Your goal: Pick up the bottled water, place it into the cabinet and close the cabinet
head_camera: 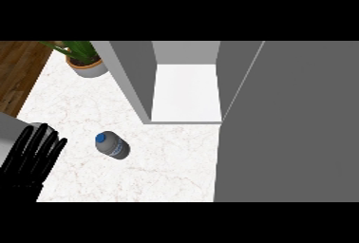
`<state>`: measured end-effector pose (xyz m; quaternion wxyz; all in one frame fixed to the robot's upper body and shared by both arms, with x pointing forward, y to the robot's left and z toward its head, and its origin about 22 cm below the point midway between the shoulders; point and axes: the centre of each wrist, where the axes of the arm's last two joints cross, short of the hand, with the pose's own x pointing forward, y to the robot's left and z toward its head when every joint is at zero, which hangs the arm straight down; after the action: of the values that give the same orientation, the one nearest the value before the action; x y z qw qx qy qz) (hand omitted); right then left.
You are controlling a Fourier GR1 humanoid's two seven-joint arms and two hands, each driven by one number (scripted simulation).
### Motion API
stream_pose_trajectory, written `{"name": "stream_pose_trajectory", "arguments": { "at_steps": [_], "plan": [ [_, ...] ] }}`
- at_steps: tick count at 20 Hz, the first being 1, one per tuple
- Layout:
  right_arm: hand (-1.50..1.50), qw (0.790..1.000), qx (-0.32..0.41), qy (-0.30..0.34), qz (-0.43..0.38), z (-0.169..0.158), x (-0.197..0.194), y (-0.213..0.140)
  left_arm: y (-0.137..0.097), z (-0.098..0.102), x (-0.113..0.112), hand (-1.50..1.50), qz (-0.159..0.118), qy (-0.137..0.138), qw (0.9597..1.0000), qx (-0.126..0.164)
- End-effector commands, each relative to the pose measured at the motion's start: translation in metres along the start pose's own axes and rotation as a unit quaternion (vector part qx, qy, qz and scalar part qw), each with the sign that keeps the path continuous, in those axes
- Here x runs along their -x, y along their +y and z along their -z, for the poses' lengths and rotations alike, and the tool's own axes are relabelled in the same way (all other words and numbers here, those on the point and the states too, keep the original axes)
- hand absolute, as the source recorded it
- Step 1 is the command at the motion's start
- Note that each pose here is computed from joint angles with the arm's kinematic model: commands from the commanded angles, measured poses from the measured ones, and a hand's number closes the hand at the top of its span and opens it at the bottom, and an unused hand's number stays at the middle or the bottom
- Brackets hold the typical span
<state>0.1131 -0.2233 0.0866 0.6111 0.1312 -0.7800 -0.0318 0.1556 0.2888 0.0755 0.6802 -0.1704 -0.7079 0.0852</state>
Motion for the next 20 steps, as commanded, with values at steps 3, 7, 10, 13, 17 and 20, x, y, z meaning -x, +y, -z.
{"name": "stream_pose_trajectory", "arguments": {
  "at_steps": [3, 7, 10, 13, 17, 20],
  "plan": [
    [-1.5, 1.0, -0.002, -0.005, 0.001, -0.013, 0.012, 0.004, 0.022, 0.004, 0.009, -1.5, 0.001, -0.004, 0.9995, -0.03],
    [-1.5, 1.0, -0.005, -0.007, 0.006, -0.012, 0.002, -0.01, 0.046, 0.012, 0.002, -1.5, 0.004, -0.004, 0.999, -0.044],
    [-1.5, 1.0, -0.01, -0.005, -0.009, -0.017, 0.019, 0.0, 0.049, 0.005, 0.023, -1.5, 0.024, 0.0, 0.9987, -0.045],
    [-1.5, 1.0, -0.013, -0.002, -0.012, -0.004, 0.008, 0.007, 0.064, 0.015, 0.033, -1.5, 0.031, -0.002, 0.9986, -0.042],
    [-1.5, 1.0, -0.013, 0.0, -0.001, -0.022, 0.012, 0.002, 0.074, 0.015, 0.041, -1.5, 0.058, 0.008, 0.9972, -0.046],
    [-1.5, 1.0, -0.017, -0.001, -0.006, -0.023, 0.002, 0.0, 0.074, 0.043, 0.066, -1.5, 0.057, 0.015, 0.9973, -0.044]
  ]
}}
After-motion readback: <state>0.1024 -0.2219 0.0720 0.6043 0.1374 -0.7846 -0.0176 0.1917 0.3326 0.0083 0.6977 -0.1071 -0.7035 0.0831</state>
